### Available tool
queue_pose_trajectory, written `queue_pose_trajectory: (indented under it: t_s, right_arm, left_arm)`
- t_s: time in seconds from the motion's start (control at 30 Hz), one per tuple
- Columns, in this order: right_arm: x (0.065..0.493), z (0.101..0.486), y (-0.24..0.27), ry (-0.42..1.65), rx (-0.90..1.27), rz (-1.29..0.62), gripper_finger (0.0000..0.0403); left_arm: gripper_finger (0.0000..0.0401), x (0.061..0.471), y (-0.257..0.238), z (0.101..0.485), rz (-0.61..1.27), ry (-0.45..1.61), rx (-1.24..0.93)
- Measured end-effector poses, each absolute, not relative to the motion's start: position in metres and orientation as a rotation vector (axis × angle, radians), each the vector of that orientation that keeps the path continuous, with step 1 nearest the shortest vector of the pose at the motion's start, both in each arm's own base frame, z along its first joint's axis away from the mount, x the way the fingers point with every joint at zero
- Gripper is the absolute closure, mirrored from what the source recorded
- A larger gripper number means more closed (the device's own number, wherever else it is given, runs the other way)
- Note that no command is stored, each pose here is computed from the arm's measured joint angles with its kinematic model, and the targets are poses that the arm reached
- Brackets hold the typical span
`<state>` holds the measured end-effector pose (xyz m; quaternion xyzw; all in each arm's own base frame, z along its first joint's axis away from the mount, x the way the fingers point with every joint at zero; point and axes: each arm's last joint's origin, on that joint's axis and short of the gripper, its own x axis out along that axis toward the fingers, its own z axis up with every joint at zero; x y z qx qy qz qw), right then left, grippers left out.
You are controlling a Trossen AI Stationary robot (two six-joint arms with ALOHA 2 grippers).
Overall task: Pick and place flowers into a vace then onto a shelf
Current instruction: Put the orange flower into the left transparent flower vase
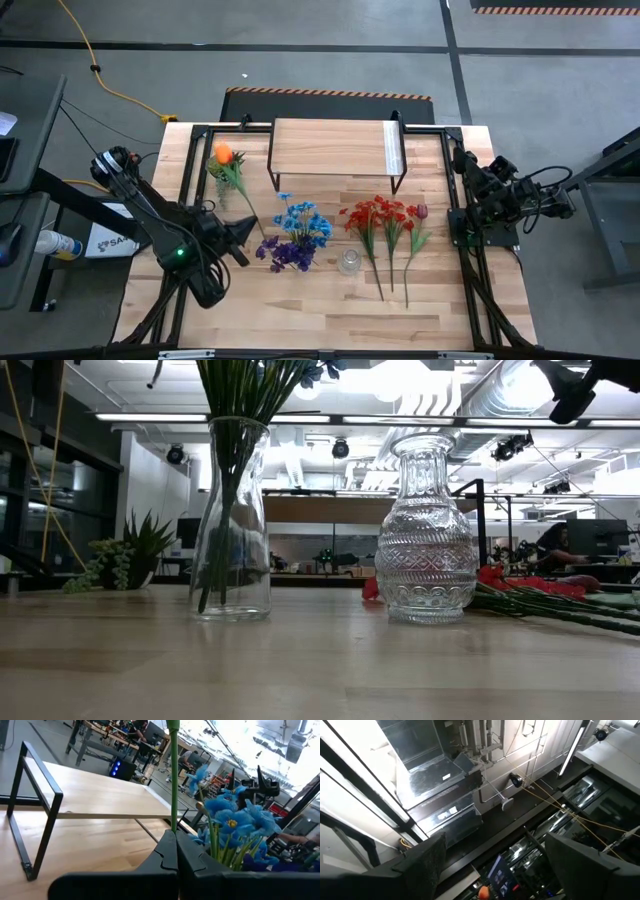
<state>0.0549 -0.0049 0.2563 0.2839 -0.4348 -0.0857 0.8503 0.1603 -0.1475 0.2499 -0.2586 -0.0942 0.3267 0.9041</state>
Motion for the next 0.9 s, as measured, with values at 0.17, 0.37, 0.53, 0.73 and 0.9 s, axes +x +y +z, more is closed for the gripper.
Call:
queue_pose_trajectory:
  t_s: [0.17,0.37,0.53,0.73,0.9]
  right_arm:
    - [0.055,0.256,-0.005,-0.911,0.598,-0.187,0.0075]
    - [0.056,0.255,-0.005,-0.897,0.594,-0.19,0.0075]
    - [0.057,0.255,-0.005,-0.894,0.593,-0.19,0.0075]
    - [0.057,0.254,-0.005,-0.888,0.604,-0.186,0.0075]
    - [0.059,0.253,-0.004,-0.87,0.609,-0.176,0.0075]
  left_arm:
    - [0.0381,0.165,-0.153,0.252,0.678,-0.185,-0.504]
    - [0.0381,0.17,-0.159,0.257,0.681,-0.163,-0.445]
    - [0.0381,0.165,-0.164,0.266,0.653,-0.135,-0.393]
    - [0.0381,0.155,-0.168,0.285,0.612,-0.114,-0.357]
    - [0.0381,0.145,-0.18,0.296,0.544,-0.085,-0.321]
